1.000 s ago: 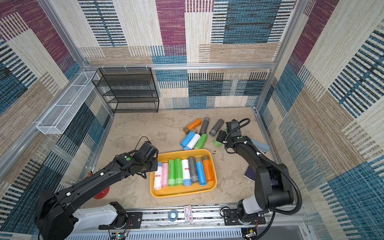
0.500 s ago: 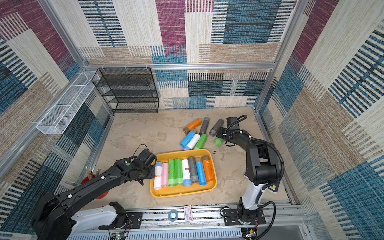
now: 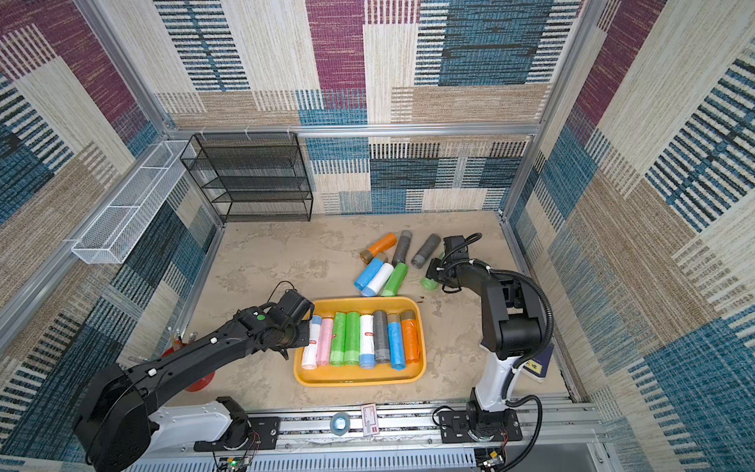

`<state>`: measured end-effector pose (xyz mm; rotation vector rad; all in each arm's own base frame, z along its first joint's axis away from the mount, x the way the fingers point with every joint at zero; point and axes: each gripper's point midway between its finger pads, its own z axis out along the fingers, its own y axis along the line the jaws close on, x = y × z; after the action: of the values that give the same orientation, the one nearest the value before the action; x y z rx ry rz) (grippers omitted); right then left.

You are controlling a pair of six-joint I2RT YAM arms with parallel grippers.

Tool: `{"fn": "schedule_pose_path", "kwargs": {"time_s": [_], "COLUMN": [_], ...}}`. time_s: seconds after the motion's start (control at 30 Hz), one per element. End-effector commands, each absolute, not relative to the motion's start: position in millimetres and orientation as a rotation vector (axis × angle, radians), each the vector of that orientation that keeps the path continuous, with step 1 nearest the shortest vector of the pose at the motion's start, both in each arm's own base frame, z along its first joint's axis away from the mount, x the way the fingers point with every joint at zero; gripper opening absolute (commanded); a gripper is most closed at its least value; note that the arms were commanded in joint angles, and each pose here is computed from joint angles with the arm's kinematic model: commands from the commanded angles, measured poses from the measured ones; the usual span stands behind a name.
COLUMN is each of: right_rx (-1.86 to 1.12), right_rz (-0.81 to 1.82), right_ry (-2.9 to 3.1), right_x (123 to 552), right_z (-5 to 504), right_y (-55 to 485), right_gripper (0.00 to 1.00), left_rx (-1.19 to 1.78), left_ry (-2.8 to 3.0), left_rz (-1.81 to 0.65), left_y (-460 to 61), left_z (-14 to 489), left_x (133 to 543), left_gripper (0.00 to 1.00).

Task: Put the roll of trash bags into the storage box
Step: Pick up the roll of trash bags from the center of the board.

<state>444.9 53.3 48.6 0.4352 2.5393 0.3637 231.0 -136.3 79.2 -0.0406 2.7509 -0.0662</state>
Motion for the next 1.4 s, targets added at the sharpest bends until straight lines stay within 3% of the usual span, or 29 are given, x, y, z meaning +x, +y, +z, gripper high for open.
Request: {"fn": "schedule_pose_path", "kwargs": {"time_s": [0.0,0.23,0.43,0.77,1.1,1.37], "right_rx": [0.422,0.352,0.263,0.138,0.072,0.021], "right_rz": [0.351,0.394,0.497,0.629,0.753,0.859], "right_ry": [2.53,2.489,2.391,2.363,2.307,2.329], "right_x": [446.5,440.5,421.2,362.8,309.6,277.6], "right_z": [51.2,66.8,106.2,141.6,179.1,183.3], "right_y": [51.8,58.0,70.0,87.3,103.4,128.6], "right_gripper": [0.52,0.32,0.32,0.32,0.32,0.32], "left_rx": [-0.032,-0.052,-0.046,-0.003,0.125,0.279], "left_ry": [2.738,2.726,2.718,2.677,2.602,2.566], "left_rz": [-0.048,-0.043,-0.059,-0.135,-0.368,-0.587], "left_y": [-136.0,-137.2,-140.3,-142.8,-162.9,-185.1], "left_z": [83.4,88.1,91.0,112.8,143.9,153.0], "left_x": [236.8,244.6,247.8,243.7,231.9,212.6], "left_gripper": [0.0,0.0,0.0,0.27,0.6,0.75]}}
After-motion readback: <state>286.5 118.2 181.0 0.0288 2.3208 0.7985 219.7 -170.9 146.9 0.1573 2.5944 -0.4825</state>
